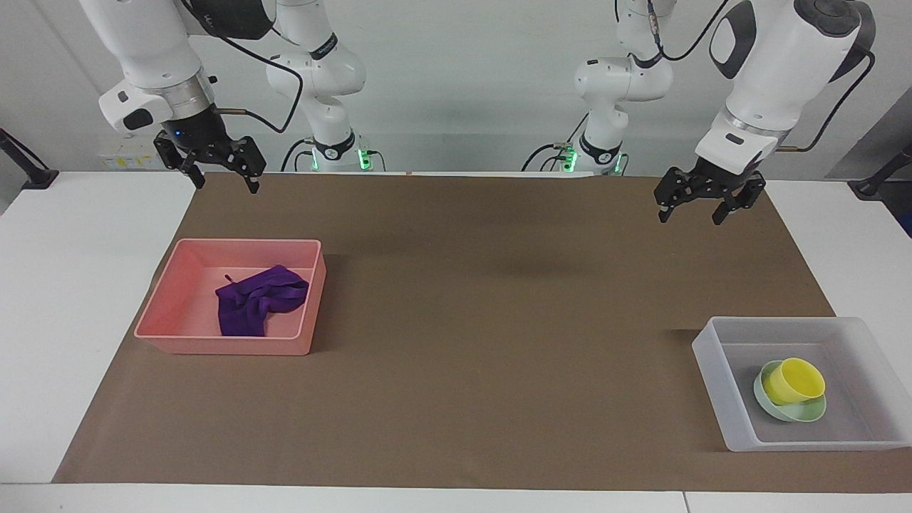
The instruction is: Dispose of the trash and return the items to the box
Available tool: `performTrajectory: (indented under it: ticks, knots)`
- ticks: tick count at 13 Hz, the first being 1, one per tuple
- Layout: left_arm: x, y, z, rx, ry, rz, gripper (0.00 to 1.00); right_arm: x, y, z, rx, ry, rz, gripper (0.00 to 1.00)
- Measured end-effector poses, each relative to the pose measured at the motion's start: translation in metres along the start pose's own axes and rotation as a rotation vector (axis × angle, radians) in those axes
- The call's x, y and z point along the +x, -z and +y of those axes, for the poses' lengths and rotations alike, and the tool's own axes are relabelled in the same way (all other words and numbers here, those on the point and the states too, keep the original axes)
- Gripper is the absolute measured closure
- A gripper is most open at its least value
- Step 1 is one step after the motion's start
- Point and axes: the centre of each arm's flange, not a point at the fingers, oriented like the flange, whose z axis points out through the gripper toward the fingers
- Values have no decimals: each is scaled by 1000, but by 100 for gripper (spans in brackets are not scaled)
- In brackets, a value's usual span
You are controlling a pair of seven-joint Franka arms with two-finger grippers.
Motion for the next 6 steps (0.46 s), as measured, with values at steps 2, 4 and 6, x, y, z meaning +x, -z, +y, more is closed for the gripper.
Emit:
performTrajectory:
  ticks: [2,4,6]
  knots:
    - [0,1,-11,1,-15,1,0,0,0,0,0,0,0,0]
    - [0,1,-11,1,-40,1,0,0,0,0,0,0,0,0]
    - [0,1,-10,1,-47,1,0,0,0,0,0,0,0,0]
